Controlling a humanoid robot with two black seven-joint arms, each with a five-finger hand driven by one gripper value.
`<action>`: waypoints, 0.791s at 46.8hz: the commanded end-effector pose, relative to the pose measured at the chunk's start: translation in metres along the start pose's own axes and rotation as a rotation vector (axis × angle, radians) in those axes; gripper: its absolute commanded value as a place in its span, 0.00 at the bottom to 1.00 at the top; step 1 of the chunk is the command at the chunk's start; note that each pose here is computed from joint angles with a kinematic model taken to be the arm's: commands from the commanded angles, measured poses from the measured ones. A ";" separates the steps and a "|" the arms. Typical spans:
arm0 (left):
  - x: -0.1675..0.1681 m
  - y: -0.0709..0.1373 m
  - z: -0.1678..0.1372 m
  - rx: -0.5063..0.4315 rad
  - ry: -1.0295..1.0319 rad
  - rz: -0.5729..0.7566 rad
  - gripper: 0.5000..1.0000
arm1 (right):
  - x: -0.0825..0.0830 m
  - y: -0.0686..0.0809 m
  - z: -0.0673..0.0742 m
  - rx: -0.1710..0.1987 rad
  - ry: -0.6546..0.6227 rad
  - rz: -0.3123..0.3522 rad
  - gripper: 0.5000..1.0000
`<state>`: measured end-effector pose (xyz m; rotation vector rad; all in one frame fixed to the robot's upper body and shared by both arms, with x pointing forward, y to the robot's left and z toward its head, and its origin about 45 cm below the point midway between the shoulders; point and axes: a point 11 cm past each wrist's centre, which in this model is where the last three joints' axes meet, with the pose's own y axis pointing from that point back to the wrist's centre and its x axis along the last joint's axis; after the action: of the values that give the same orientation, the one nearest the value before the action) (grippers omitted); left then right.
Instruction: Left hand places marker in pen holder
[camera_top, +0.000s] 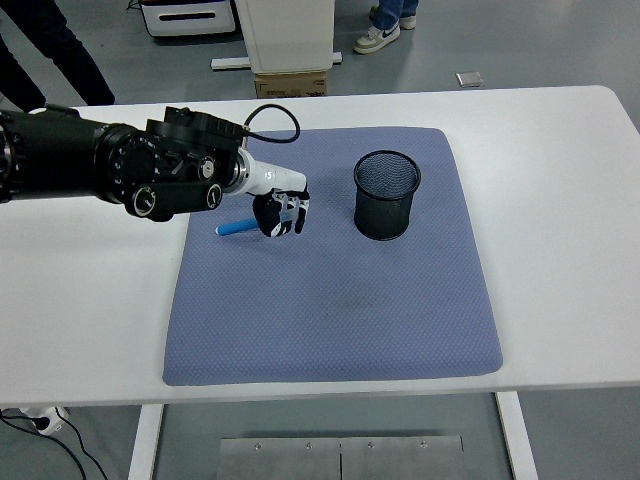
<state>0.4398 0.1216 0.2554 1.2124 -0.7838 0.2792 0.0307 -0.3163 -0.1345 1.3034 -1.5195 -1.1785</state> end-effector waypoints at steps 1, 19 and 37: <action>-0.003 -0.001 -0.001 0.001 0.003 -0.007 0.00 | 0.000 0.000 0.000 0.000 0.000 0.000 1.00; -0.007 -0.002 -0.005 0.009 0.002 -0.017 0.17 | 0.000 0.000 0.000 0.000 0.000 0.000 1.00; -0.014 -0.002 -0.017 0.046 -0.018 -0.034 0.27 | 0.000 0.000 0.000 0.000 0.000 0.000 1.00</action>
<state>0.4379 0.1372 0.2437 1.2632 -0.7730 0.2616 0.0306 -0.3163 -0.1345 1.3034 -1.5195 -1.1786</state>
